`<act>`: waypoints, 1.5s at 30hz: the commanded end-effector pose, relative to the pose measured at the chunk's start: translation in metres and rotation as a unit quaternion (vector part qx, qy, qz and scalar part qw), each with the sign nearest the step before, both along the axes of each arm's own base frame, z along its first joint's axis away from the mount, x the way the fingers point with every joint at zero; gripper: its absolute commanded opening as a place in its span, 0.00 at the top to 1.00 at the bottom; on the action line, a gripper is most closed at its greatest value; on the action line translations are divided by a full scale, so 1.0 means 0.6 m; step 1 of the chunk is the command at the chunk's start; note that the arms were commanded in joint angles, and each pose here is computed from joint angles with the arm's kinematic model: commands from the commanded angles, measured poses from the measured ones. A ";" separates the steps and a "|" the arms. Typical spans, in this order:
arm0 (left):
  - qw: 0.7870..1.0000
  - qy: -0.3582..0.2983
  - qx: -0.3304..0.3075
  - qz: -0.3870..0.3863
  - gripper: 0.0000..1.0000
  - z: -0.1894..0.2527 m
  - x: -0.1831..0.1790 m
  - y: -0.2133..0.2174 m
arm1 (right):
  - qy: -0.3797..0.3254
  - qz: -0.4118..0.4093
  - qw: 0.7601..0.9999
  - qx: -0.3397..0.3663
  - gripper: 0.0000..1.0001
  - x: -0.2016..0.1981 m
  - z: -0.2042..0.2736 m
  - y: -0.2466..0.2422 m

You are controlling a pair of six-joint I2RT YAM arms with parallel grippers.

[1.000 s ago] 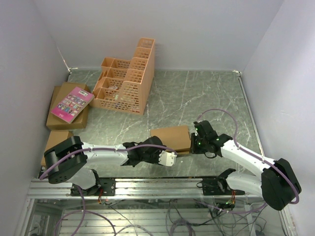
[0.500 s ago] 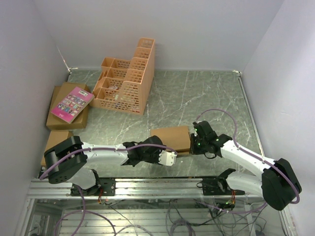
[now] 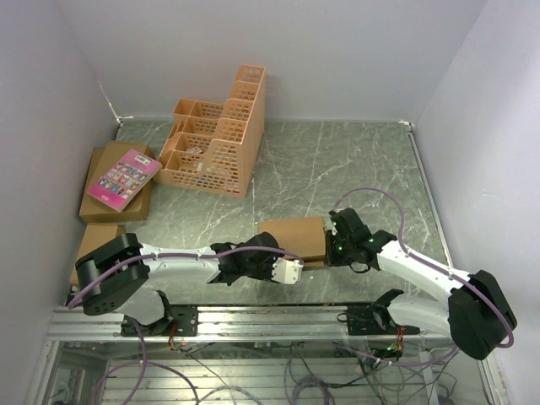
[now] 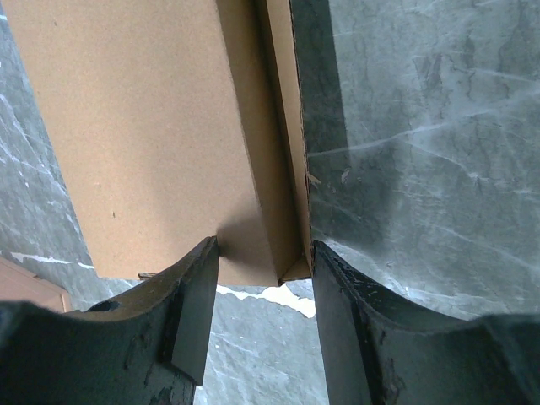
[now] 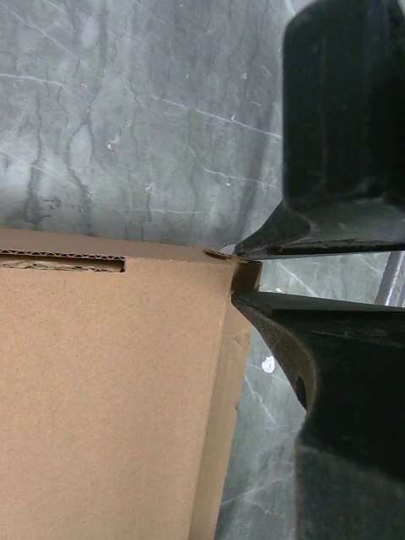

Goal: Fold the paper box

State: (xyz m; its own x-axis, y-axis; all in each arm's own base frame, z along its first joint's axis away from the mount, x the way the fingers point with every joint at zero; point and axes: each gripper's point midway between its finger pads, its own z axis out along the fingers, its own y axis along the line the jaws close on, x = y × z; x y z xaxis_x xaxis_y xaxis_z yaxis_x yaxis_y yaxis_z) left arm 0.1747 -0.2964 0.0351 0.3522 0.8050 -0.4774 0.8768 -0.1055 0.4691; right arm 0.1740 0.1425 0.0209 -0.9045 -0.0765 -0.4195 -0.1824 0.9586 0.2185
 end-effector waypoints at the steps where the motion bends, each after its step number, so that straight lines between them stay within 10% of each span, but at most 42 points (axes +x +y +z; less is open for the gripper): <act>1: 0.999 0.032 -0.006 -0.010 0.44 -0.007 -0.014 -0.009 | 0.032 0.031 0.999 0.017 0.77 -0.029 -0.005 0.018; 45: 0.999 0.037 -0.008 -0.011 0.44 -0.005 -0.013 -0.009 | 0.014 0.040 0.999 0.030 0.82 -0.022 0.002 0.025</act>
State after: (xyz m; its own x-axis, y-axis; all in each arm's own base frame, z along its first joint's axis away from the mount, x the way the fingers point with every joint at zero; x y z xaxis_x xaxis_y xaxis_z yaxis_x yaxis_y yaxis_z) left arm 0.1783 -0.2942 0.0352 0.3412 0.8096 -0.4776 0.8793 -0.0953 0.4667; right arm 0.1609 0.1478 0.0184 -0.9119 -0.1274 -0.3901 -0.2299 0.9460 0.2285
